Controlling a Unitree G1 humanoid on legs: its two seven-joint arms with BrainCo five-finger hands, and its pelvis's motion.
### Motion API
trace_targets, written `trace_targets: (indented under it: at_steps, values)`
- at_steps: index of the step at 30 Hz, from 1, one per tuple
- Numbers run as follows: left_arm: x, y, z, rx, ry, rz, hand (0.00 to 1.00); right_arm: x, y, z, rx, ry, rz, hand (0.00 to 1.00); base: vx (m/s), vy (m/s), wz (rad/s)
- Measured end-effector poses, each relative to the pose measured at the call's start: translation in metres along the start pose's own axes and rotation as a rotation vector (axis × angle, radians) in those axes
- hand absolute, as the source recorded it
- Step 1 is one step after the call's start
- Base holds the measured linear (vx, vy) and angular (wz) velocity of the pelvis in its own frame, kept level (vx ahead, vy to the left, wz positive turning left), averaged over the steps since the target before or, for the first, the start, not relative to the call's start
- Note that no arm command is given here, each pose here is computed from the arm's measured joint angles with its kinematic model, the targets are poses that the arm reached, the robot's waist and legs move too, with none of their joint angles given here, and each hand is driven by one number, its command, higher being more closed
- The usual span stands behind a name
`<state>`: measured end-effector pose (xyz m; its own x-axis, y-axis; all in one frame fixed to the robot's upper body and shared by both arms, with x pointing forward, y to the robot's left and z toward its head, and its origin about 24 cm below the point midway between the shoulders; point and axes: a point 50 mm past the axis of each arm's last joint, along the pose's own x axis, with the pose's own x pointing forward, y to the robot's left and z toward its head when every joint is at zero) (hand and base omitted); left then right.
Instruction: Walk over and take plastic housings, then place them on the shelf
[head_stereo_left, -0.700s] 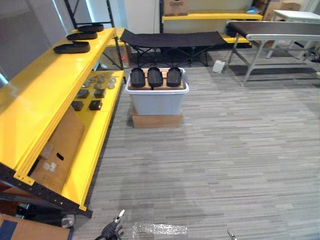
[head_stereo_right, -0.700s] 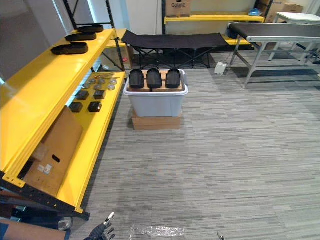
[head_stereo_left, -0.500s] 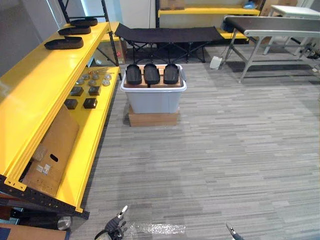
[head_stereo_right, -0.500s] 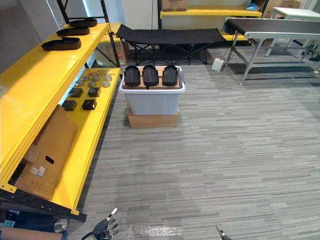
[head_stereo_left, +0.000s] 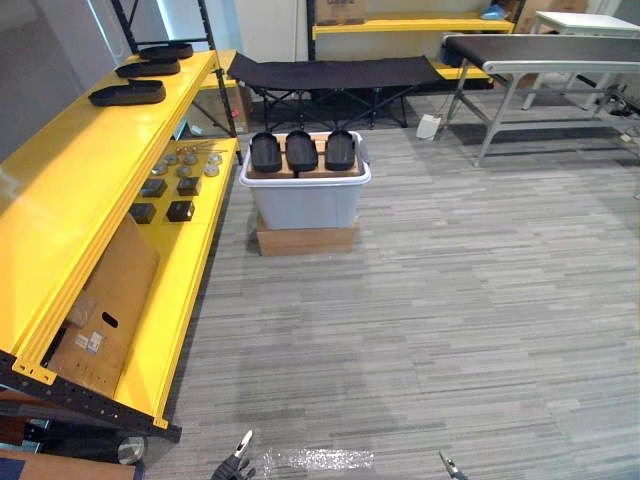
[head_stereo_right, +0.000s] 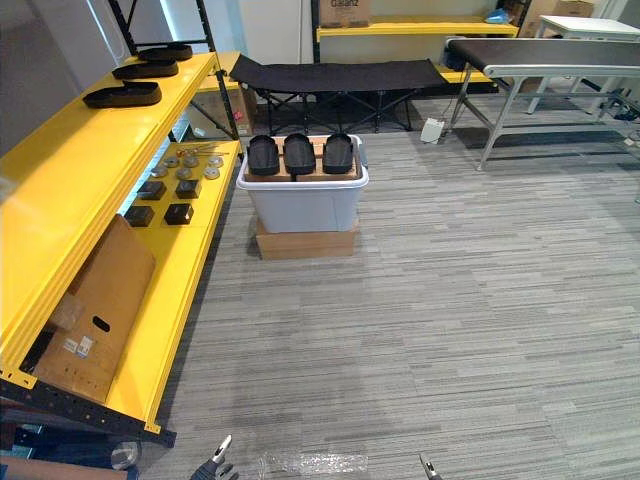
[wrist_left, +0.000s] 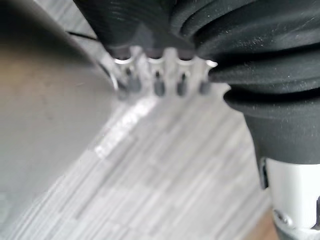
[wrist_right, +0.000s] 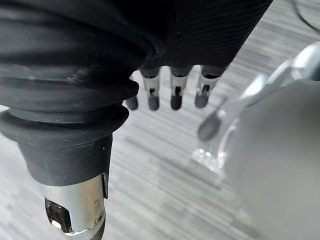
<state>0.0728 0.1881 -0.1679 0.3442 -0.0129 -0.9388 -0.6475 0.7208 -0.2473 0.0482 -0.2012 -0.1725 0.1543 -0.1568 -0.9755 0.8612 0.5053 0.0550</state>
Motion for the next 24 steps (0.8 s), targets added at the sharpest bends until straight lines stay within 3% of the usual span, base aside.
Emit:
trace_targets:
  at_steps: [16, 20, 24]
  values:
    - [-0.001, 0.013, 0.002, -0.038, -0.002, 0.108, 0.0, 0.001, -0.006, -0.006, -0.041, 0.035, -0.031, 0.0, -0.02, -0.005, 0.02]
    - [0.001, 0.007, 0.016, 0.094, -0.041, 0.134, 0.0, 0.0, -0.009, -0.008, -0.009, 0.003, -0.008, 0.0, 0.05, 0.03, 0.13]
    - [-0.001, 0.014, 0.029, 0.14, -0.068, 0.164, 0.0, -0.001, -0.009, -0.013, -0.059, 0.0, 0.022, 0.0, 0.16, 0.023, -0.05]
